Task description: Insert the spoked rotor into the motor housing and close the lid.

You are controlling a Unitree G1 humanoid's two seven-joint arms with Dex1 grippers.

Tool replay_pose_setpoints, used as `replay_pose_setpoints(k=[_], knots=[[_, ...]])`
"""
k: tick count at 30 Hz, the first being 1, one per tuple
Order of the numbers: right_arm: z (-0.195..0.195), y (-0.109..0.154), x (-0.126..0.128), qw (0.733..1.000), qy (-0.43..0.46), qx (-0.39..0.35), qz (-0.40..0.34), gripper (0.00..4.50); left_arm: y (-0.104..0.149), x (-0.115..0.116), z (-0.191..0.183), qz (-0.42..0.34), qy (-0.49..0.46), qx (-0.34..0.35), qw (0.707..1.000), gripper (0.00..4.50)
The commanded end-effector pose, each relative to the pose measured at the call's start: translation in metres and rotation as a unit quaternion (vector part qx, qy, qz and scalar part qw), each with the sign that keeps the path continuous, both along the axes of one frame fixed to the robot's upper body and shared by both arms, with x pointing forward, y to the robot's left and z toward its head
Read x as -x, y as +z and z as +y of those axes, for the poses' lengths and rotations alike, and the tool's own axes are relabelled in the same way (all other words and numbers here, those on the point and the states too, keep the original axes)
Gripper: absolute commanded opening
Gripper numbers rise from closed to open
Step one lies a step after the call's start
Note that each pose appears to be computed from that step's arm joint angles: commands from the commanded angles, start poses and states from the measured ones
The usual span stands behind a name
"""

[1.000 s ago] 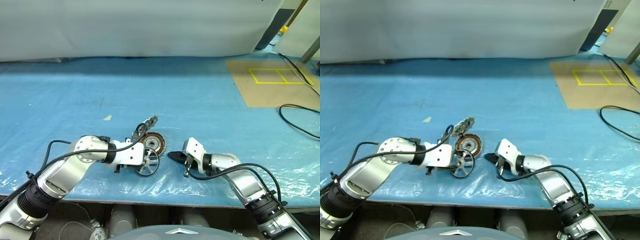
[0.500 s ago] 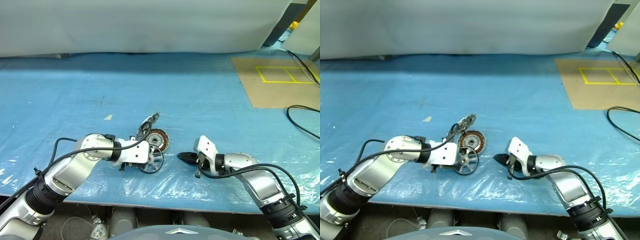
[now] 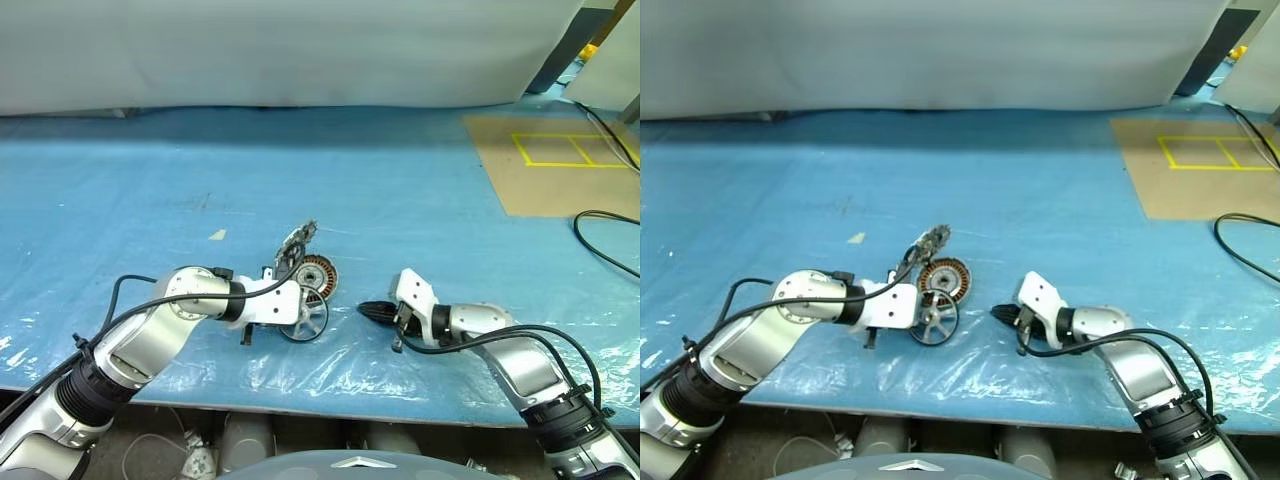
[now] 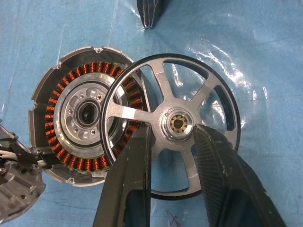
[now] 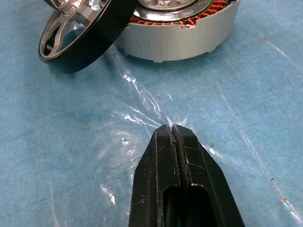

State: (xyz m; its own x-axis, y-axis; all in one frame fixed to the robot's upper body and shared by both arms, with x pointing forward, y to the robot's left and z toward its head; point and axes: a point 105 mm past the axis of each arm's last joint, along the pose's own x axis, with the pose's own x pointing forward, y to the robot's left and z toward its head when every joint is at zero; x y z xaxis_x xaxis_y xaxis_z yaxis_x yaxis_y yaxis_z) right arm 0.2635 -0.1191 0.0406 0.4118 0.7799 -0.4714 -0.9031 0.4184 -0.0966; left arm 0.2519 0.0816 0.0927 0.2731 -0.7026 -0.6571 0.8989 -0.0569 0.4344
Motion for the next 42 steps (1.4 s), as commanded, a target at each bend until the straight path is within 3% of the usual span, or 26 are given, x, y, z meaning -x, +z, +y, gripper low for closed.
replay_pose_setpoints(k=[1, 11, 17, 24, 30, 42], knots=[[-0.004, -0.006, -0.001, 1.0, -0.013, 0.018, 0.007, 0.0, -0.003, -0.003, 0.006, -0.011, 0.005, -0.021, 1.0, 0.96], [-0.002, -0.002, -0.001, 1.0, -0.013, 0.001, 0.008, 0.0, 0.006, -0.011, 0.006, -0.034, 0.011, 0.005, 0.999, 0.96], [-0.003, 0.017, 0.004, 0.999, -0.001, -0.039, 0.034, 0.0, 0.031, -0.005, 0.011, -0.036, -0.023, 0.056, 0.998, 0.96], [-0.006, 0.02, 0.007, 0.998, 0.007, -0.037, 0.043, 0.0, 0.049, -0.002, 0.013, -0.011, -0.029, 0.112, 0.993, 0.96], [-0.006, 0.019, 0.002, 0.999, -0.001, -0.034, 0.034, 0.0, 0.049, -0.011, 0.02, -0.023, -0.036, 0.092, 0.995, 0.96], [-0.012, 0.026, -0.004, 0.999, -0.012, -0.043, 0.029, 0.0, 0.069, 0.006, 0.017, -0.002, -0.07, 0.172, 0.983, 0.96]])
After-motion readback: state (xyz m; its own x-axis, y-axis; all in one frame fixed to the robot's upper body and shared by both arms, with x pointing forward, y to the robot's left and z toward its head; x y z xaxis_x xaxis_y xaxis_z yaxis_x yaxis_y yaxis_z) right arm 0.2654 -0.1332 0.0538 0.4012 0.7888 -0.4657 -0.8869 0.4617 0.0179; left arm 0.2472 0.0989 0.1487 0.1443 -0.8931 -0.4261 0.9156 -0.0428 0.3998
